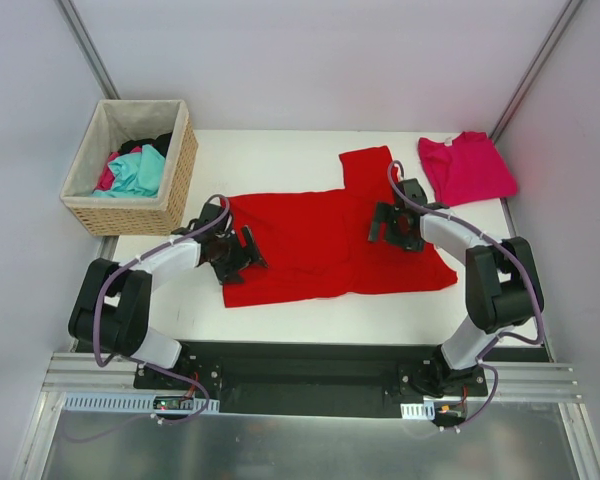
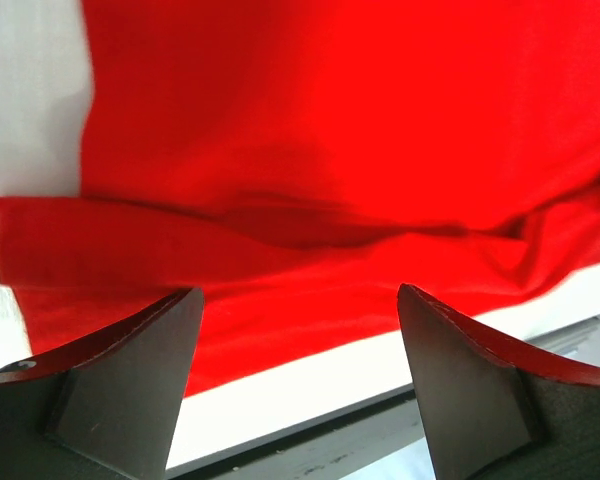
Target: Fold and stack the t-shirts
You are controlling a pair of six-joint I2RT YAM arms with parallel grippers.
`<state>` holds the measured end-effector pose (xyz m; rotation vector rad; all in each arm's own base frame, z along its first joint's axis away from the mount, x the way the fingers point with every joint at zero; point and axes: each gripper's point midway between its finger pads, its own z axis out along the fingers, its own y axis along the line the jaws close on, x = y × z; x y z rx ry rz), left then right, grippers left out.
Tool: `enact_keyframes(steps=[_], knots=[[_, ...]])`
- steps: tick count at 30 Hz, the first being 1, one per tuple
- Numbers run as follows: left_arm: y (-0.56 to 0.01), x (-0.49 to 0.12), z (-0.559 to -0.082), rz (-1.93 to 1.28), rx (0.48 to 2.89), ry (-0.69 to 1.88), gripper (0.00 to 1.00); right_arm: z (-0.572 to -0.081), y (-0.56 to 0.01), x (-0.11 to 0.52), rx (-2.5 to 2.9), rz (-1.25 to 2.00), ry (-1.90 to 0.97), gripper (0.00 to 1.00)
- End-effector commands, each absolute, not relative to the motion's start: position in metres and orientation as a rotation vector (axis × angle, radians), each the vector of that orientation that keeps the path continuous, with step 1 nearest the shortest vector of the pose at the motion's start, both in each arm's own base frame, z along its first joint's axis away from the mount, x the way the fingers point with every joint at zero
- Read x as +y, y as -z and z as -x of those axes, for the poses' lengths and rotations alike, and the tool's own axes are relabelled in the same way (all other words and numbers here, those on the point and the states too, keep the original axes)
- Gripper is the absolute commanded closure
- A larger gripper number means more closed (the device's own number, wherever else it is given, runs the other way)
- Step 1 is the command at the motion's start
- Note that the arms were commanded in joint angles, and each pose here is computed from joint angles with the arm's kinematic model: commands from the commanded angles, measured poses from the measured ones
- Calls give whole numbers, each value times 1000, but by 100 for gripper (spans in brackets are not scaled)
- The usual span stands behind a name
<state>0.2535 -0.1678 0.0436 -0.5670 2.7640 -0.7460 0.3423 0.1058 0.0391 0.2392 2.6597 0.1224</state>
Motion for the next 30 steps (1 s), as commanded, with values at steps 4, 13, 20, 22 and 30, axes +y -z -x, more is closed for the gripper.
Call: enact_keyframes(steps=[4,13,20,22,30], knots=[[-15,-159,-243,608,2806,649,21,-325,-23,115,2698,-300,-208,2],[-11,-153,-231,611,2809,634,21,-286,-10,126,2726,-339,-301,2],[-12,-143,-217,646,2787,598,21,-238,-2,130,2765,-326,-287,2],[-12,-139,-214,659,2779,574,21,-230,-2,125,2753,-336,-252,2],[-7,-130,-197,708,2804,532,21,-199,-3,112,2749,-368,-203,2]])
